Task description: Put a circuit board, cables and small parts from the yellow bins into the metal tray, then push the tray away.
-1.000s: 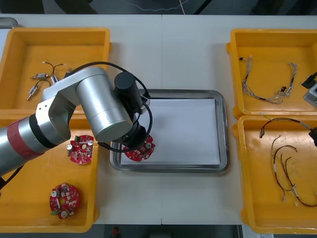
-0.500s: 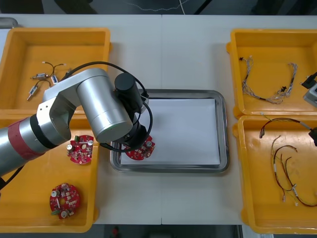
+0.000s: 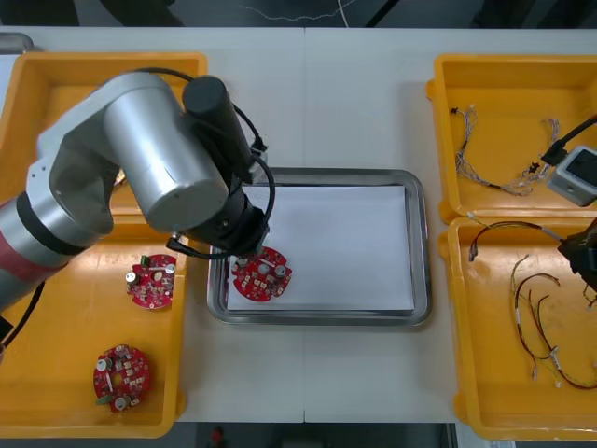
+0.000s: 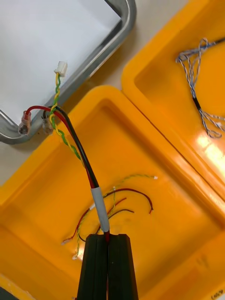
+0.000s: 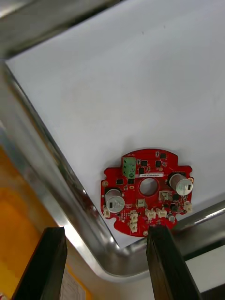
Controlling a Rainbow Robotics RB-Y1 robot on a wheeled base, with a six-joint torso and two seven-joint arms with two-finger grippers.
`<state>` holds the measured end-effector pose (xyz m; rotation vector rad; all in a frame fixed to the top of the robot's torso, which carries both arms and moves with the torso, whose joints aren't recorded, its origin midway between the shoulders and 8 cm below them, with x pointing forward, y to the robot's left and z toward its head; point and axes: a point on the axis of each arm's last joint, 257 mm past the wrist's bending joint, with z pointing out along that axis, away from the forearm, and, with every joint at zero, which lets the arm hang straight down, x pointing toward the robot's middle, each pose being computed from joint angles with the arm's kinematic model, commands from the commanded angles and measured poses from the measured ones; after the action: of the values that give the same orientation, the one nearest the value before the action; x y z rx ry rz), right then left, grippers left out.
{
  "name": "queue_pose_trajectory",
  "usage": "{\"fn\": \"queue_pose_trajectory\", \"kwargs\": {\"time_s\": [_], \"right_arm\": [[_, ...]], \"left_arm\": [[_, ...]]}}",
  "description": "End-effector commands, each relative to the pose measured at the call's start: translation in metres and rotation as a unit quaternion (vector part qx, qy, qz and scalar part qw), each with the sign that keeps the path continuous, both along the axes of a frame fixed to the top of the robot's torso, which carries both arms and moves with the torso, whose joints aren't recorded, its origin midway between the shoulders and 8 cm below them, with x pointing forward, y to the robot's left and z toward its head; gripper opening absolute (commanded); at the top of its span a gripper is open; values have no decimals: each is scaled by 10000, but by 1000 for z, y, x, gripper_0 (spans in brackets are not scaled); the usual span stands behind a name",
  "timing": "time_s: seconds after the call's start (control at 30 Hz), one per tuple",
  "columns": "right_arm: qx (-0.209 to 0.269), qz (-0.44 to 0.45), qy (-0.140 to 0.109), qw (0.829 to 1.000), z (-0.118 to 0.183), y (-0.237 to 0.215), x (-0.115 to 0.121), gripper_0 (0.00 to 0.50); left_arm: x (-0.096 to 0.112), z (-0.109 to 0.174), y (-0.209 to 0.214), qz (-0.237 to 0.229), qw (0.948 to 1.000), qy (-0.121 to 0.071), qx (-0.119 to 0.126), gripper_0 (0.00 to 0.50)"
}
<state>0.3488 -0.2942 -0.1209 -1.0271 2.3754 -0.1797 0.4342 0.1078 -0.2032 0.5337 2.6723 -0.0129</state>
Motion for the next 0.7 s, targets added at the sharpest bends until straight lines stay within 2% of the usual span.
{"fn": "queue_pose_trajectory", "kwargs": {"time_s": [0.03,0.27,0.43,0.57,0.7], "right_arm": [[-402,769,-186,9961,15,29,4,0],[-734,1540,-281,9849,17,75,8,0],[-1074,2052,-261,9725,10,103,8,0],[-1330,2394,-241,9615,0,123,8,0],[-1428,2694,-223,9521,-9,149,10,0]], "left_arm": [[5,53,8,404,9983,-201,-377,500],[14,80,58,430,9988,-242,-80,500],[25,94,88,449,9987,-194,-129,500],[36,102,118,493,9986,-202,-16,500],[45,103,146,524,9985,-116,82,500]]}}
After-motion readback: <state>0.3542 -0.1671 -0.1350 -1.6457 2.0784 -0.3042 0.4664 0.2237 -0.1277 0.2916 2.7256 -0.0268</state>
